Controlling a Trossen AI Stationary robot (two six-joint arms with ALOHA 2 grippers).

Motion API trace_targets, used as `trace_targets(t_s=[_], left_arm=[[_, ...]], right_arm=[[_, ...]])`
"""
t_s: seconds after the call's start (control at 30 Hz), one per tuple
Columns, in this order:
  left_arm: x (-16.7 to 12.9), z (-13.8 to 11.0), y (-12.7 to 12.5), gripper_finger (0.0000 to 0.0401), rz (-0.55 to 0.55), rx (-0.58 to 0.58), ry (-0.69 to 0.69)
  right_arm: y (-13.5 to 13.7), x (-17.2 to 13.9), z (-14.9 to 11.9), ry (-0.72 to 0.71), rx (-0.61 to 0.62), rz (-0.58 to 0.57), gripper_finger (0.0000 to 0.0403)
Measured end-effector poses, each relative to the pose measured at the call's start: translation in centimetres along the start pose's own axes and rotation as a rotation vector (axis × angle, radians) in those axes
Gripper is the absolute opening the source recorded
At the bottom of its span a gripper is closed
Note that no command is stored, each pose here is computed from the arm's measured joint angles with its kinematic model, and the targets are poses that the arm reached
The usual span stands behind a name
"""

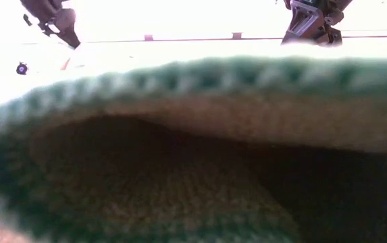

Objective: Sort microfiber towel by color & place in baskets
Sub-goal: Put the green microfiber cloth into the left wire basket

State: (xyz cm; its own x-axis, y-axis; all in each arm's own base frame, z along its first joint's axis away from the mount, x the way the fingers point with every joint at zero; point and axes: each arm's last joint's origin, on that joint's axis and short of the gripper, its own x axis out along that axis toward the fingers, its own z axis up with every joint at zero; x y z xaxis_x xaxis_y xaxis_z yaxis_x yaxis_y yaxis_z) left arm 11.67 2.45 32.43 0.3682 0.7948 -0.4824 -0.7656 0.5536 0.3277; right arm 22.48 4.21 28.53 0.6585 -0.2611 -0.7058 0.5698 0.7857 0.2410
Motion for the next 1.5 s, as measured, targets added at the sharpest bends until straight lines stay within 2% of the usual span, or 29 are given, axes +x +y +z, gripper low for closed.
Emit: trace_targets(t_s=[0.27, 0.47, 0.6, 0.73, 0.87, 0.97, 1.07, 1.2, 1.37, 1.5], left_arm=[[0.5, 0.3, -0.9, 0.0130, -0.112, 0.004, 0.106], [-0.3, 1.1, -0.4, 0.0130, -0.157, 0.004, 0.179], [-1.6, 2.5, 0.3, 0.0130, -0.239, -0.031, 0.228], [-3.0, 4.6, 1.2, 0.0130, -0.306, -0.082, 0.204], [-3.9, 6.1, 1.8, 0.0130, -0.317, -0.109, 0.189], [-3.8, 6.2, 1.5, 0.0130, -0.352, -0.138, 0.226], [-3.0, 5.6, 0.3, 0.0130, -0.393, -0.148, 0.308], [-1.1, 4.6, -2.6, 0.0130, -0.480, -0.144, 0.412], [0.9, 4.1, -6.7, 0.0130, -0.643, -0.151, 0.446], [1.4, 4.3, -9.1, 0.0130, -0.708, -0.141, 0.449]], right_arm=[[0.0, 0.0, 0.0, 0.001, -0.011, -0.001, 0.0068], [0.0, 0.0, 0.0, 0.003, -0.012, -0.003, 0.0068], [-0.1, 0.0, -0.1, 0.007, -0.015, -0.007, 0.0068], [-0.1, 0.0, -0.1, 0.006, -0.046, -0.007, 0.0068], [-0.1, 0.0, -0.1, 0.006, -0.055, -0.006, 0.0068], [-0.1, 0.0, -0.1, 0.006, -0.054, -0.006, 0.0068], [-0.1, 0.0, -0.1, 0.006, -0.055, -0.006, 0.0068], [-0.1, 0.0, -0.1, 0.006, -0.058, -0.006, 0.0068], [-0.1, 0.0, -0.1, 0.007, -0.095, -0.006, 0.0068], [-0.1, 0.0, -0.1, 0.007, -0.118, -0.005, 0.0068]])
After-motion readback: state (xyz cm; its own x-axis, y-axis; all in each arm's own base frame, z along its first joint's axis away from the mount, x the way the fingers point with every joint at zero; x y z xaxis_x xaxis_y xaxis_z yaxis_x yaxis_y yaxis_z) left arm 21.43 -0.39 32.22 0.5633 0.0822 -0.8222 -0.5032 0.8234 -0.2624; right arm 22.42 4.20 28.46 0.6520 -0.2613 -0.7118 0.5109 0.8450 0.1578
